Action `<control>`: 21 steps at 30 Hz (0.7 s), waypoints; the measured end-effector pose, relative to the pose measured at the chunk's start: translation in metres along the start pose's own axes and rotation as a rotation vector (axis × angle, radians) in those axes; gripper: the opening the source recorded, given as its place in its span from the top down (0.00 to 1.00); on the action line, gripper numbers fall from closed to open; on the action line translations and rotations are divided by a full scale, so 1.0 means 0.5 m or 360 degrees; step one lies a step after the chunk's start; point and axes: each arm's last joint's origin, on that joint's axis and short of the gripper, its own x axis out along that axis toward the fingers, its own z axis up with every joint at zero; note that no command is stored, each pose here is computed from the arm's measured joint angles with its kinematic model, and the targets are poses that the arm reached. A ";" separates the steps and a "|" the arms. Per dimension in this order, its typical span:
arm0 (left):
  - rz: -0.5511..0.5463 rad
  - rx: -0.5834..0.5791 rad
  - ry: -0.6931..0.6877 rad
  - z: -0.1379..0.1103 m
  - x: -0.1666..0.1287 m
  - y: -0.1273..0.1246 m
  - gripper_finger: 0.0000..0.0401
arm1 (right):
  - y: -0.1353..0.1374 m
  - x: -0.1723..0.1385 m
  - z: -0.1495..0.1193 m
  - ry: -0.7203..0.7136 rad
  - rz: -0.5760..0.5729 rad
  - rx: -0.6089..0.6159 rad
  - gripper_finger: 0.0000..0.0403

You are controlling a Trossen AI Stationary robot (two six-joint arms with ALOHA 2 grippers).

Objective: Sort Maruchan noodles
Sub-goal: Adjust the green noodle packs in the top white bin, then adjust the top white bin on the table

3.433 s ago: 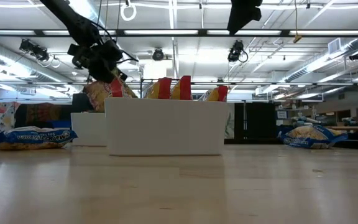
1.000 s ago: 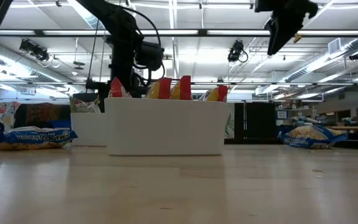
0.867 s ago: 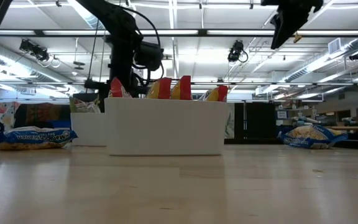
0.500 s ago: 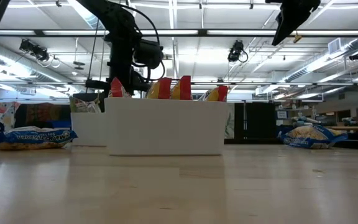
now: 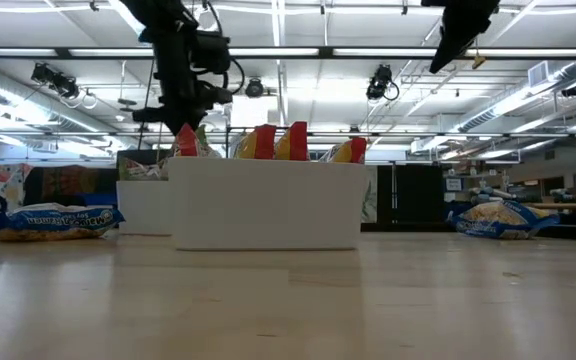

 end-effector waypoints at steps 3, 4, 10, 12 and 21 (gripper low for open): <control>-0.0139 0.0000 0.0017 -0.004 0.016 0.022 1.00 | 0.001 0.007 0.003 0.0017 0.0002 0.0060 0.68; -0.0184 0.0008 0.0021 -0.007 0.025 0.027 1.00 | 0.002 0.008 0.003 0.0023 0.0007 0.0085 0.68; -0.0208 -0.0051 0.0025 -0.029 0.061 0.064 0.96 | 0.003 0.009 0.003 0.0033 0.0039 0.0163 0.68; -0.0166 -0.0072 0.0029 -0.029 0.060 0.072 0.91 | 0.003 0.009 0.003 0.0027 0.0038 0.0158 0.68; -0.0179 -0.0027 -0.0066 0.009 -0.003 0.061 0.62 | 0.004 0.038 0.034 -0.0178 0.0080 0.0198 0.68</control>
